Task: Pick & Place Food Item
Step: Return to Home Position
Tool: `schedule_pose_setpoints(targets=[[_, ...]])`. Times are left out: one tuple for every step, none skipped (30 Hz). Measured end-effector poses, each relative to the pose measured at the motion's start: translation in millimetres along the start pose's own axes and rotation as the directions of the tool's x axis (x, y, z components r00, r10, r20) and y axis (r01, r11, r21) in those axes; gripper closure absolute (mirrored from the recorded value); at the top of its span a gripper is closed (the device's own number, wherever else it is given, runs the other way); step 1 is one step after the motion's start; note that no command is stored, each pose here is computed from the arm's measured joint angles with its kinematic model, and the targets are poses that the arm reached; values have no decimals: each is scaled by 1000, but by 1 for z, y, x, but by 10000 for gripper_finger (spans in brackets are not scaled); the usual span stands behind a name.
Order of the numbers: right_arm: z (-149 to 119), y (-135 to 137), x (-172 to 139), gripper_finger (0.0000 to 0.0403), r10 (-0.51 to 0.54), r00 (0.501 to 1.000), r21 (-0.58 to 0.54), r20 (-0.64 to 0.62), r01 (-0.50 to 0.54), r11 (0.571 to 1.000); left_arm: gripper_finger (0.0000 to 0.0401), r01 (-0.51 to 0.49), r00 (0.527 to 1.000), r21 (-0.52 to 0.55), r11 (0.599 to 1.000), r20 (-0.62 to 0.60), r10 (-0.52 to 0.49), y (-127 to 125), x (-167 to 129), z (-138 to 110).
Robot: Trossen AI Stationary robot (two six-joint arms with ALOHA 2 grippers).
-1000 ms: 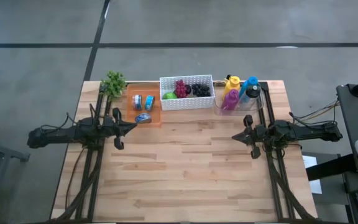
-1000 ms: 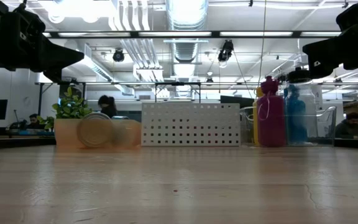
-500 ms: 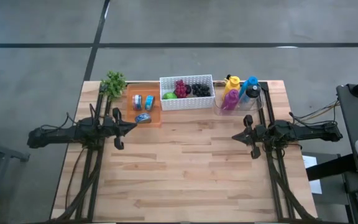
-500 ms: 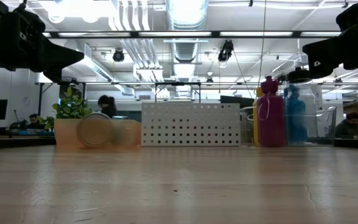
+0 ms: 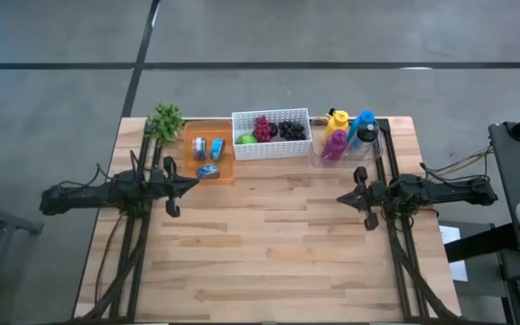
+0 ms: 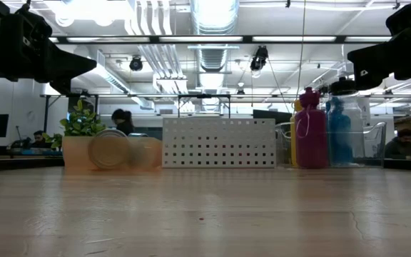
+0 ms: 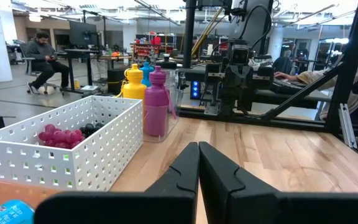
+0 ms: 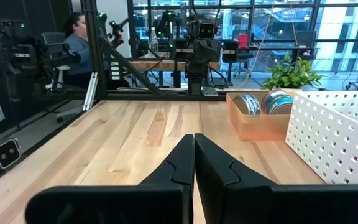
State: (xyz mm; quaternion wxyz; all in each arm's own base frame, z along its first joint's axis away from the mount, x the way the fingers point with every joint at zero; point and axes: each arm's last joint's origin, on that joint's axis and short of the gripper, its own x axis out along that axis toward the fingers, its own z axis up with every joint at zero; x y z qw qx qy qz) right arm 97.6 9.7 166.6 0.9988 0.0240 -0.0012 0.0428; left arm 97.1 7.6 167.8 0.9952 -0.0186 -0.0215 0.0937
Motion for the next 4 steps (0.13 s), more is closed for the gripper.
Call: schedule_pose_setpoints(targets=[[0,0,0,394,0,1000,-3,0,0,1000,386,0,1000,0,1000,0,0,0,0,0],[0,0,0,394,0,1000,-3,0,0,1000,386,0,1000,0,1000,0,0,0,0,0],[0,0,0,394,0,1000,-2,0,0,1000,386,0,1000,0,1000,0,0,0,0,0],[0,0,0,394,0,1000,-1,0,0,1000,385,0,1000,0,1000,0,0,0,0,0]])
